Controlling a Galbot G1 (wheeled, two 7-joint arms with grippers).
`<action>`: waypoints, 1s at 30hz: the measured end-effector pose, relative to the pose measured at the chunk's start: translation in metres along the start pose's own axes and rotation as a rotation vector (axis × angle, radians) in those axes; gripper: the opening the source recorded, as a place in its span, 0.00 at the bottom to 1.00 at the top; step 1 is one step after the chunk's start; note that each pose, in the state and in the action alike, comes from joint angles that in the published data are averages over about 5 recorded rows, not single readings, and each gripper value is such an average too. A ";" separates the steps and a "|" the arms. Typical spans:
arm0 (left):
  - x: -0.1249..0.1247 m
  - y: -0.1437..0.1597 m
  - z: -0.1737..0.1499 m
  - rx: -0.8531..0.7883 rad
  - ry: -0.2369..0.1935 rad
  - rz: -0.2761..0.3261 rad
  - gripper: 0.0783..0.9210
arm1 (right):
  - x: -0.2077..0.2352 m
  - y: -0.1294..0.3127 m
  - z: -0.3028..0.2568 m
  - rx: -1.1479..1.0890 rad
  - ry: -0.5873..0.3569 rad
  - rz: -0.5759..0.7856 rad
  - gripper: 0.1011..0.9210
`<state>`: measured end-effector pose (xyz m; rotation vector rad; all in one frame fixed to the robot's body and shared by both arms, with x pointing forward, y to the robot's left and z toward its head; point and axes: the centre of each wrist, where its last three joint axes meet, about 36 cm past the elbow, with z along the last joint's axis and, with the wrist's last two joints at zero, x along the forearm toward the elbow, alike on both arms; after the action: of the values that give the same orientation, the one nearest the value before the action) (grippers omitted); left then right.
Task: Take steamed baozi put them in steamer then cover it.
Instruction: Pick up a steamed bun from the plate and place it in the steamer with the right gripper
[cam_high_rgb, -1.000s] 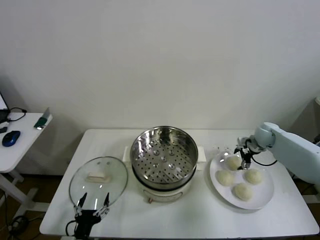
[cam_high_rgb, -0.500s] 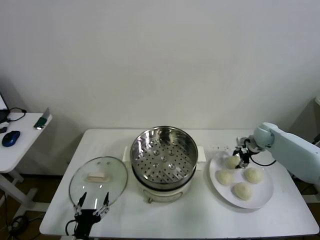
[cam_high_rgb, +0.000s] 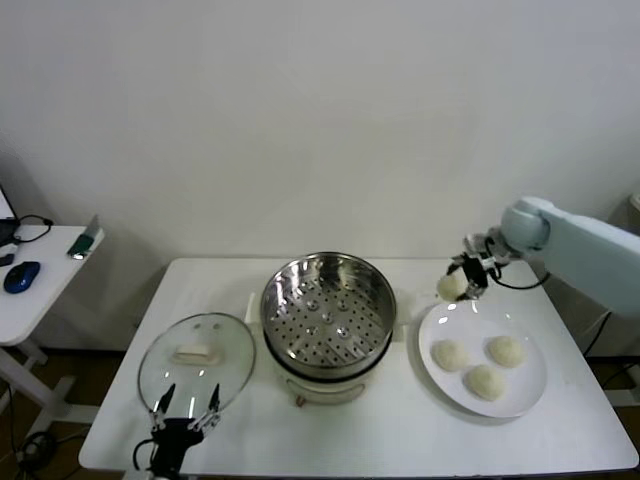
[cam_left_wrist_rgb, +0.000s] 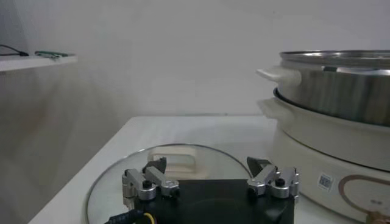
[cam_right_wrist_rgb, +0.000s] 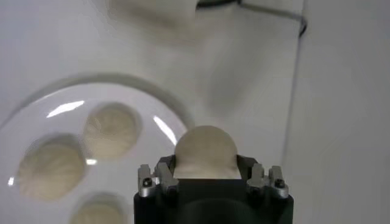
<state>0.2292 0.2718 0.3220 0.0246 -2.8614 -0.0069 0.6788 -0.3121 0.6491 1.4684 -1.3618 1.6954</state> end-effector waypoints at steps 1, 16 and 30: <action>0.000 0.000 0.000 -0.001 0.000 0.001 0.88 | 0.011 -0.009 -0.012 0.053 -0.006 0.009 0.69; -0.003 0.000 -0.007 -0.005 -0.020 0.004 0.88 | 0.043 -0.069 -0.178 0.832 -0.096 -0.004 0.69; -0.005 -0.003 -0.009 0.003 -0.031 0.006 0.88 | -0.044 -0.071 -0.219 1.118 -0.100 -0.090 0.69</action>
<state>0.2367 0.2686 0.3296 0.0174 -2.8925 -0.0016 0.6603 -0.0783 0.6524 2.1156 -0.2703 2.4870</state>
